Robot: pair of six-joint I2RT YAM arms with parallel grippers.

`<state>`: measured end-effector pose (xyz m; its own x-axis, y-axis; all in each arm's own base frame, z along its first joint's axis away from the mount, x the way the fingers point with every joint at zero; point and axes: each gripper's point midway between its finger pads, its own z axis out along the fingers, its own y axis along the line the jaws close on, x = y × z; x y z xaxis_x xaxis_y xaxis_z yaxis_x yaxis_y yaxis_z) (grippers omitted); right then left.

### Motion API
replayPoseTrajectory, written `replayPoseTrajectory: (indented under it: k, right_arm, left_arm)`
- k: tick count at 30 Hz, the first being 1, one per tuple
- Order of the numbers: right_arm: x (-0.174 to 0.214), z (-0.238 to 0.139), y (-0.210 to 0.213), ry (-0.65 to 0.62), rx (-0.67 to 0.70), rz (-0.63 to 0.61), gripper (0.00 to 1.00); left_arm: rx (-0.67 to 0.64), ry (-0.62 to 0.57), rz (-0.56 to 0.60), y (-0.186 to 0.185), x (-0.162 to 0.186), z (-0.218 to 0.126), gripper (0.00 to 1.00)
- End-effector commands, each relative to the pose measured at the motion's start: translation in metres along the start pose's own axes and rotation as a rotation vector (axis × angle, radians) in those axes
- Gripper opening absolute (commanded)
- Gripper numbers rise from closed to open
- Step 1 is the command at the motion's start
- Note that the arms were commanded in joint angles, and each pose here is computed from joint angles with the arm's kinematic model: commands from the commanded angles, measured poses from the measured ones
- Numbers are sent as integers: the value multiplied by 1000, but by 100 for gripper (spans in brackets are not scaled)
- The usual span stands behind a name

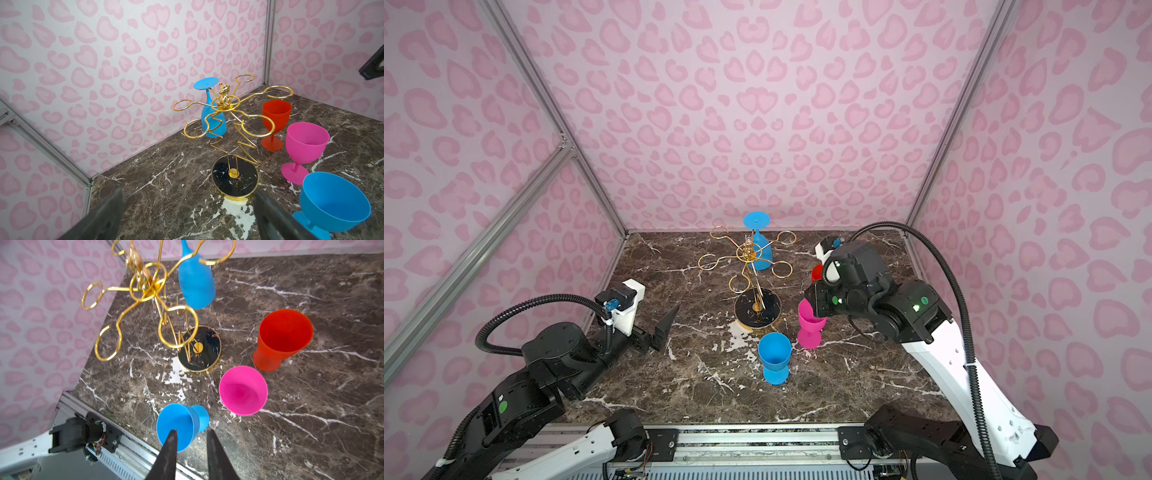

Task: Take the wine glass off the wine glass rack
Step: 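Move the right gripper toward the remaining blue glass hanging on the rack, then close the right gripper on the foot of the hanging blue glass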

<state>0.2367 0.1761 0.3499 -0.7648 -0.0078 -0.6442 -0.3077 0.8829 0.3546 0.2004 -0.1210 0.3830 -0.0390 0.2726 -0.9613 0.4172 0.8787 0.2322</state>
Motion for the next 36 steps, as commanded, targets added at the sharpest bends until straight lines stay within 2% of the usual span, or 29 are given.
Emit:
replayPoseTrajectory:
  k: [1,4,8,12,16,24,31,36]
  right_arm:
    - [-30,7,16,-30,-130,-43,26]
    - [-62,25,14,-44,-160,-57,26]
    - [-111,56,10,-79,-260,-15,26]
    - [-156,82,-3,-125,-368,71,26]
    - [-185,111,-20,-133,-484,180,26]
    - [-194,170,-24,-39,-600,254,29]
    - [-196,194,-15,-1,-653,278,30]
    - [-193,203,-9,25,-675,277,31]
  left_arm:
    - [-56,-35,-35,10,-14,2,97]
    - [-109,-37,-58,19,-17,4,97]
    - [-122,-61,-100,25,-22,2,97]
    - [-127,-44,-151,29,-20,2,97]
    - [-118,-3,-185,27,-10,8,97]
    - [-120,46,-263,26,7,21,97]
    - [-125,112,-315,33,16,34,97]
    - [-61,135,-356,24,23,44,97]
